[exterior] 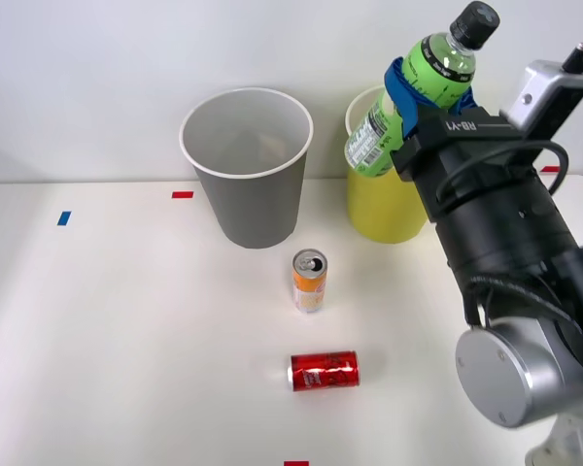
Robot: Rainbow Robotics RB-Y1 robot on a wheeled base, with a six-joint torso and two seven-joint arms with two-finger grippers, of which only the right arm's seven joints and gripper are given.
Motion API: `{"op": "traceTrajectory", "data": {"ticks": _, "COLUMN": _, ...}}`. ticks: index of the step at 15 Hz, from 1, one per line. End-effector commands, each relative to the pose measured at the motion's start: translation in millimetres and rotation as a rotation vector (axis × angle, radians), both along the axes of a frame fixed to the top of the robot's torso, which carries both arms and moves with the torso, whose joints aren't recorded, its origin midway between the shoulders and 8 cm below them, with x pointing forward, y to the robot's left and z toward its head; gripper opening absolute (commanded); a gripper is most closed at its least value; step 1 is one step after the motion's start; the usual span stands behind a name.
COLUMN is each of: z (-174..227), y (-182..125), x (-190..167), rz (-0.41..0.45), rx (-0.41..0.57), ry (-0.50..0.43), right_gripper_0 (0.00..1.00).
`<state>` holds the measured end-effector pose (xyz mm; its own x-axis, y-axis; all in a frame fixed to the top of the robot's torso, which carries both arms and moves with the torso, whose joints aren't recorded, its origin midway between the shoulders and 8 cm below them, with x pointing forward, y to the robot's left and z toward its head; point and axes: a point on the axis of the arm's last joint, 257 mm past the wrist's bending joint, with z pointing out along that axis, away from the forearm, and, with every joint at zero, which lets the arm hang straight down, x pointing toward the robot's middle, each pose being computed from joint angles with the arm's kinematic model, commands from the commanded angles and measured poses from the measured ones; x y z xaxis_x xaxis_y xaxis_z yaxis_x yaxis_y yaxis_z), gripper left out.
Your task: Put cans in the gray bin, plastic bottles in the light green bin
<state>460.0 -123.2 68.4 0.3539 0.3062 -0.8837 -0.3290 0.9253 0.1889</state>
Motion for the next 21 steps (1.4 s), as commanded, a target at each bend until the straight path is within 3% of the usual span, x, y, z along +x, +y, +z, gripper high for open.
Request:
{"op": "traceTrajectory", "data": {"ticks": 1, "z": 13, "y": -16, "x": 40, "rz": -0.044, "rx": -0.006, "ry": -0.018, "right_gripper_0": 0.00}}
{"op": "traceTrajectory", "data": {"ticks": 6, "z": 6, "y": -39, "x": 94, "rz": -0.113, "rx": -0.045, "ry": 0.023, "right_gripper_0": 0.00}}
{"op": "traceTrajectory", "data": {"ticks": 12, "z": -6, "y": -37, "x": 134, "rz": -0.129, "rx": -0.079, "ry": 0.032, "right_gripper_0": 0.00}}
{"op": "traceTrajectory", "data": {"ticks": 13, "z": -6, "y": -36, "x": 134, "rz": -0.127, "rx": -0.083, "ry": 0.031, "right_gripper_0": 0.13}}
{"op": "traceTrajectory", "data": {"ticks": 14, "z": -6, "y": -36, "x": 134, "rz": -0.127, "rx": -0.091, "ry": 0.030, "right_gripper_0": 0.60}}
{"op": "traceTrajectory", "data": {"ticks": 15, "z": -6, "y": -37, "x": 134, "rz": -0.127, "rx": -0.093, "ry": 0.030, "right_gripper_0": 1.00}}
{"op": "traceTrajectory", "data": {"ticks": 21, "z": -9, "y": -34, "x": 129, "rz": -0.119, "rx": -0.149, "ry": -0.006, "right_gripper_0": 1.00}}
